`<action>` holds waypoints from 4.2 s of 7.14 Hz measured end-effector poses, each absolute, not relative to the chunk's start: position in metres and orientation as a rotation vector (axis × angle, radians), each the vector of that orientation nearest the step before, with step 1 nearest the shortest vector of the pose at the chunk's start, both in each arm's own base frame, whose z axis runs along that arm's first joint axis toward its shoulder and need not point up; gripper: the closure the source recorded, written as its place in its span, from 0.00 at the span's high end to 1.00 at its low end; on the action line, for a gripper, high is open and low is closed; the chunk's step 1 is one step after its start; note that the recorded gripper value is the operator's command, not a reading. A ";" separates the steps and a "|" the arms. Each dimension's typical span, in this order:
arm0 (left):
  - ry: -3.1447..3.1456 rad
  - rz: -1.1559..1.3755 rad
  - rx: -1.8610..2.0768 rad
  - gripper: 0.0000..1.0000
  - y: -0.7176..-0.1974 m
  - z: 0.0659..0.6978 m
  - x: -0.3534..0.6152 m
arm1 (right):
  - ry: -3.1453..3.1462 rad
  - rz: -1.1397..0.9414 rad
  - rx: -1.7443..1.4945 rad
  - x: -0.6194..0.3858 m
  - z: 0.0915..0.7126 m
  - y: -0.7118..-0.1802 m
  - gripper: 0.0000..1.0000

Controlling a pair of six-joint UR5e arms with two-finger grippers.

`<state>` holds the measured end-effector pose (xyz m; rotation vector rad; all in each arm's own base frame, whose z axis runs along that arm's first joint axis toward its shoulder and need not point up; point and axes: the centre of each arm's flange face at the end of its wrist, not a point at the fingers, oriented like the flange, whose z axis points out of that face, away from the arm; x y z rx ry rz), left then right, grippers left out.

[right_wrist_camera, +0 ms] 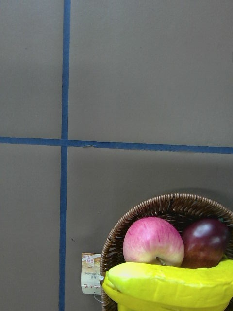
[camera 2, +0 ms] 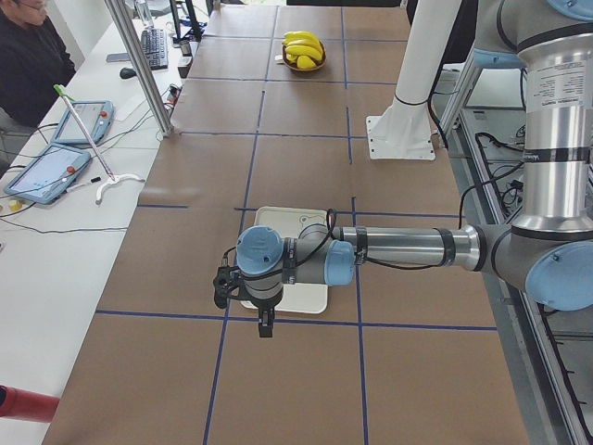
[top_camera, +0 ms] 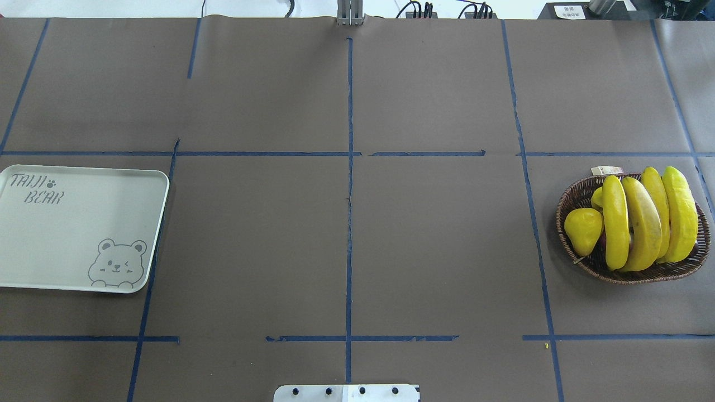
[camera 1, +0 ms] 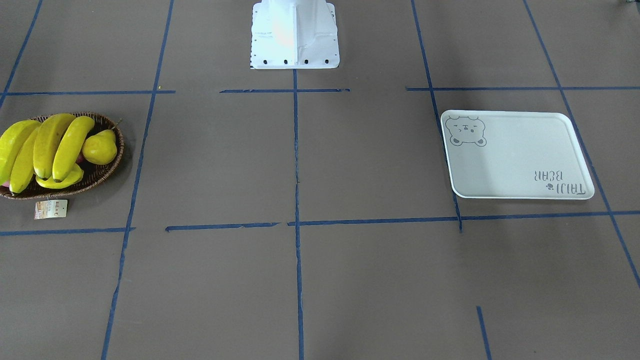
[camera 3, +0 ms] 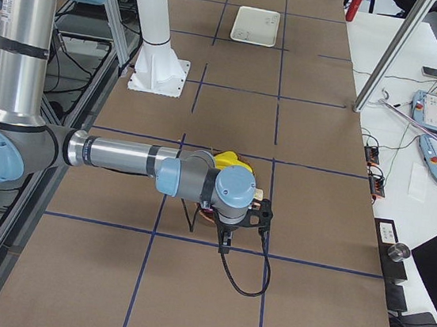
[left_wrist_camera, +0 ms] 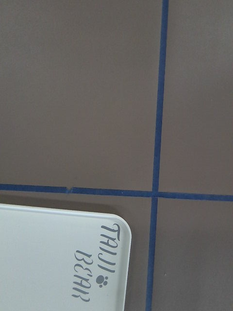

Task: Transfer all bananas from basket to plate

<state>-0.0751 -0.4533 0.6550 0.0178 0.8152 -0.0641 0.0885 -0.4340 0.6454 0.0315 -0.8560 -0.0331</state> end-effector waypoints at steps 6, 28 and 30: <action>0.814 -0.063 0.016 1.00 -0.453 0.658 -0.075 | -0.857 -0.029 0.031 0.088 0.645 -0.434 1.00; 0.888 -0.059 0.039 1.00 -0.452 0.639 -0.071 | -0.935 -0.034 0.116 0.050 0.586 -0.439 1.00; 0.886 -0.052 0.044 1.00 -0.452 0.638 -0.071 | -0.944 0.004 0.137 0.016 0.581 -0.434 1.00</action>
